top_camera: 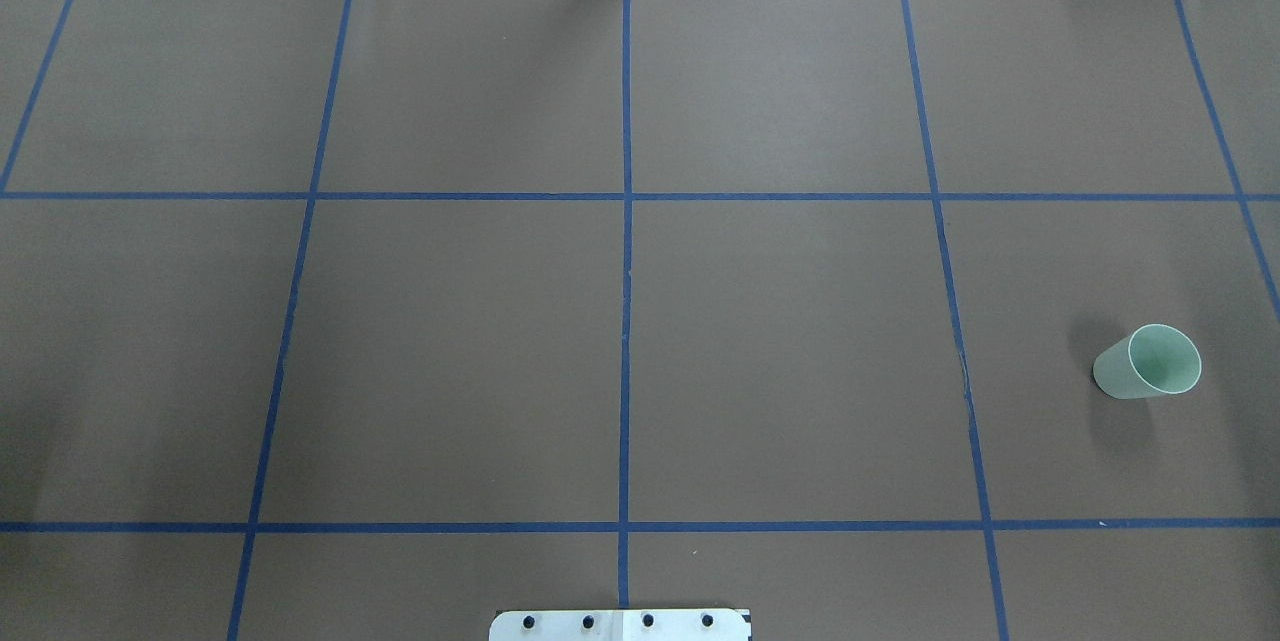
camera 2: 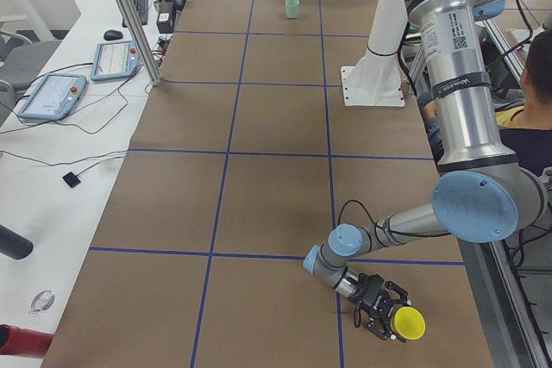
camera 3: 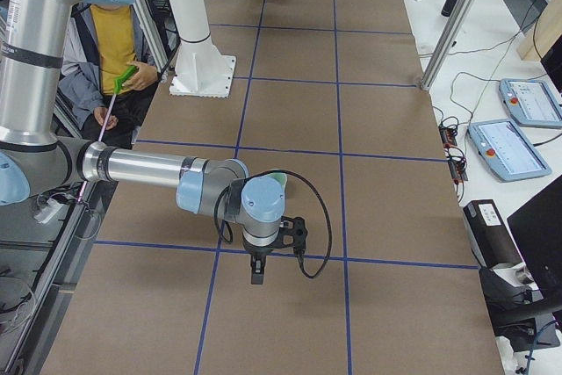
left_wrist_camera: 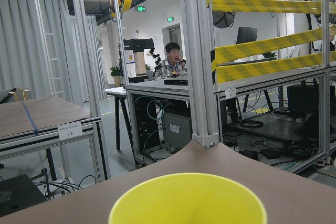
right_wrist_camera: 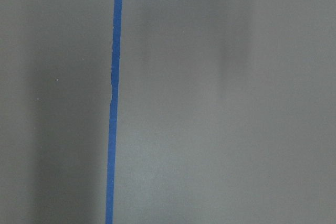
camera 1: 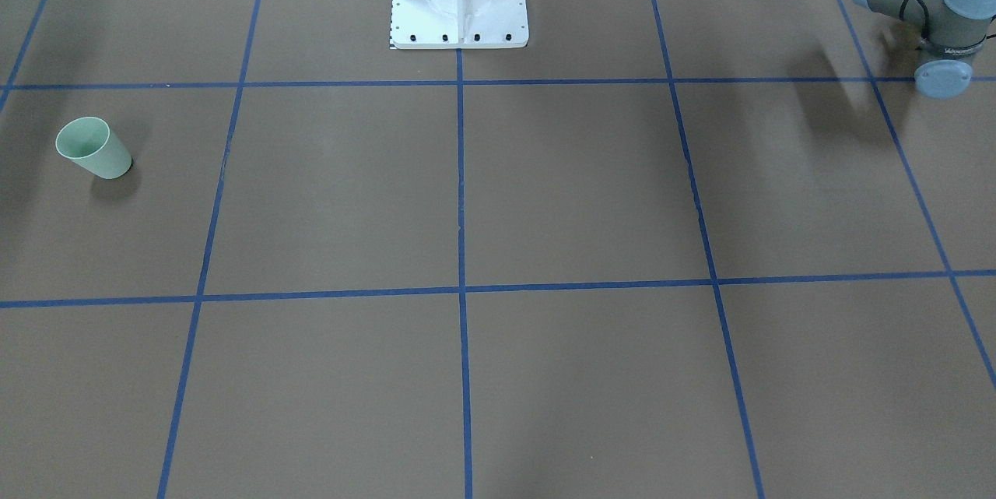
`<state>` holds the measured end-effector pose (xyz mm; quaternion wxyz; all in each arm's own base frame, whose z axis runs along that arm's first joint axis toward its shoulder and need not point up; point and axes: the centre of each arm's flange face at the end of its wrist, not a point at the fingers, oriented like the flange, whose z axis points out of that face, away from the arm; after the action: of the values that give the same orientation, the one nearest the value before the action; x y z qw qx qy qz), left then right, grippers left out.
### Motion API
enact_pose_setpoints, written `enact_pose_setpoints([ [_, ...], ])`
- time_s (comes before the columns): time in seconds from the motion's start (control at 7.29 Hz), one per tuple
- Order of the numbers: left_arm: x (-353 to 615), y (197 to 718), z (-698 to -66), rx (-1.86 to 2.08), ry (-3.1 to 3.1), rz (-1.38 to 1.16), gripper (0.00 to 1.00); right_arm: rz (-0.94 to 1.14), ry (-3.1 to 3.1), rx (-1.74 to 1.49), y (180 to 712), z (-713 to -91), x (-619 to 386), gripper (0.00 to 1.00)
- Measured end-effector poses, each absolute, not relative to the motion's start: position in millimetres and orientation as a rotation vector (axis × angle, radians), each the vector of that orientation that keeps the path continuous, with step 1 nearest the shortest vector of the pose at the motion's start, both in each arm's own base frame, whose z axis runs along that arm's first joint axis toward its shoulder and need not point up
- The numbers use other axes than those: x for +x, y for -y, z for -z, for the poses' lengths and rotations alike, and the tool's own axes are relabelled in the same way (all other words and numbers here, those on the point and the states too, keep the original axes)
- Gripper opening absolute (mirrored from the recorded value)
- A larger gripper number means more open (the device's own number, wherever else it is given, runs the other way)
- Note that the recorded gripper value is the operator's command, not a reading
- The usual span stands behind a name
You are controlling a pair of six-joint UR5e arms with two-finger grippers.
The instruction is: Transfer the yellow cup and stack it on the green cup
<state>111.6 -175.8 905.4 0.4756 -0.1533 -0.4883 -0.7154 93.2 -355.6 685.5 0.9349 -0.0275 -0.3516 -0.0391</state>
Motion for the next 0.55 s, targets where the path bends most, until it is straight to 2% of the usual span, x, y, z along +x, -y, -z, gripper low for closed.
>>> enact_pose_setpoints([
  [0.55,87,162,-908,-0.369,1.184,1.660,0.42,0.082,0.719,-0.053,357,-685,93,1.00],
])
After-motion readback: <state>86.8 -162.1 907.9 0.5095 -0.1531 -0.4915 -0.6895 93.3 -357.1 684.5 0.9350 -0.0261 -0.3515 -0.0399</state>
